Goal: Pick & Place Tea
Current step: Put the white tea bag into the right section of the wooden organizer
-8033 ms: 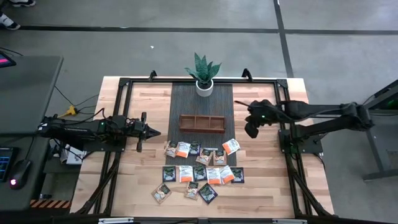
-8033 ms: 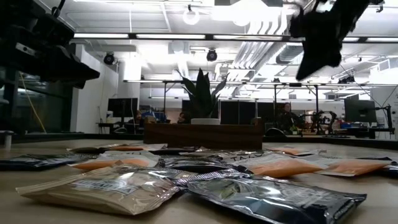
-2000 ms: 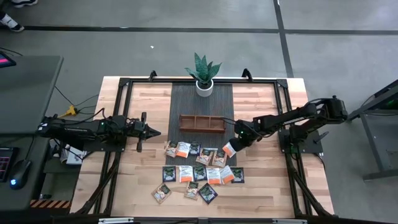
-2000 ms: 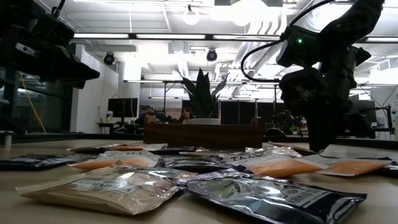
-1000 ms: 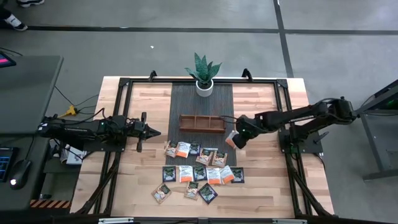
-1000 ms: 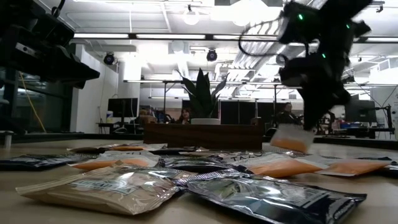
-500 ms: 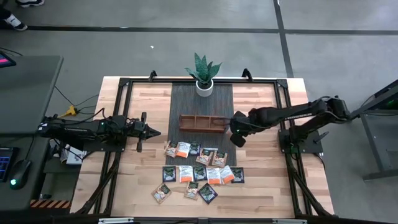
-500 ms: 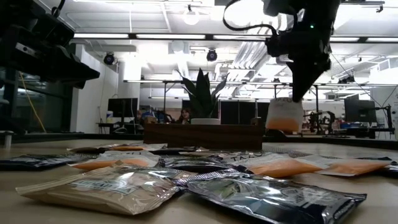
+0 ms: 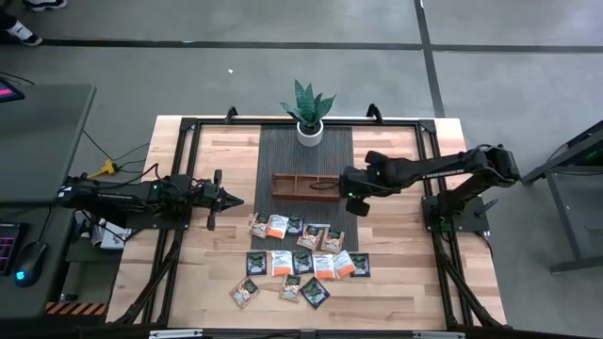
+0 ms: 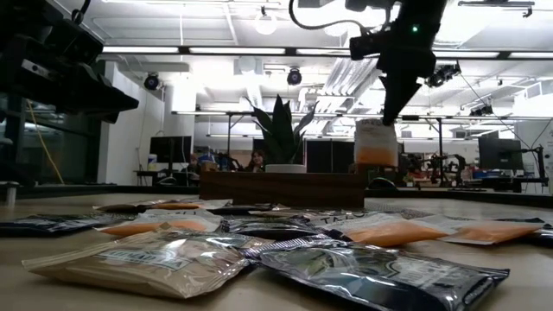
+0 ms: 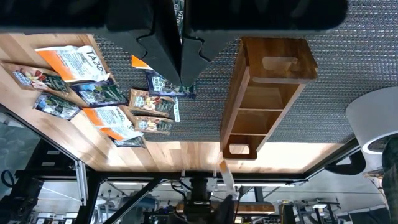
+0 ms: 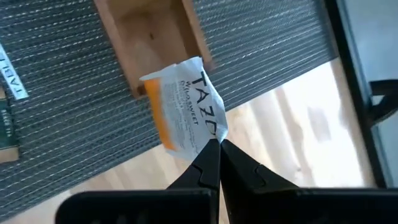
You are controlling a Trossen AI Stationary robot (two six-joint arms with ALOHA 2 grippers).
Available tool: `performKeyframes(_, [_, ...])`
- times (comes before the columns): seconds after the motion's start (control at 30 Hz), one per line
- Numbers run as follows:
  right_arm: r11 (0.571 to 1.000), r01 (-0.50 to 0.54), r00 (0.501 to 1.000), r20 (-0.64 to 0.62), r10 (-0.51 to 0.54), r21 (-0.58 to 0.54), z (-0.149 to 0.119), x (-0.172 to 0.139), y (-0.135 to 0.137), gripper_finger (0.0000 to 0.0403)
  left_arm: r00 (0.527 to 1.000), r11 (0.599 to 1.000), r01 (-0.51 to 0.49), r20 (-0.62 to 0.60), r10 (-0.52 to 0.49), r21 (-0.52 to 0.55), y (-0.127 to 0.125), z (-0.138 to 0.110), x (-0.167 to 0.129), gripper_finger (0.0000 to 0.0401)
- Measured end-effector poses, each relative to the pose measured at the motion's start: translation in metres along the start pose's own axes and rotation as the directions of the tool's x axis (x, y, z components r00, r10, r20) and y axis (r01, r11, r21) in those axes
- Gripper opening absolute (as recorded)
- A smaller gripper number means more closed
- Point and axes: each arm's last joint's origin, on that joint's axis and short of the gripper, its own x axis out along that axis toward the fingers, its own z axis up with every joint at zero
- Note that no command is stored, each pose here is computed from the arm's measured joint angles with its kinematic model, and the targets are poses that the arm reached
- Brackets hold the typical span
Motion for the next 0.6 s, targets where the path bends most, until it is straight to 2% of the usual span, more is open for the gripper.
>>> performKeyframes(0.2, [0.997, 0.041, 0.997, 0.073, -0.036, -0.065, 0.009, -0.001, -0.002, 0.0, 1.0, 1.0, 0.0, 0.0, 0.0, 0.0, 0.0, 0.0, 0.0, 0.0001])
performKeyframes(0.6, [0.981, 0.059, 0.992, 0.125, -0.035, -0.187, 0.028, 0.022, 0.001, 0.0, 1.0, 1.0, 0.0, 0.0, 0.0, 0.0, 0.0, 0.0, 0.0, 0.0001])
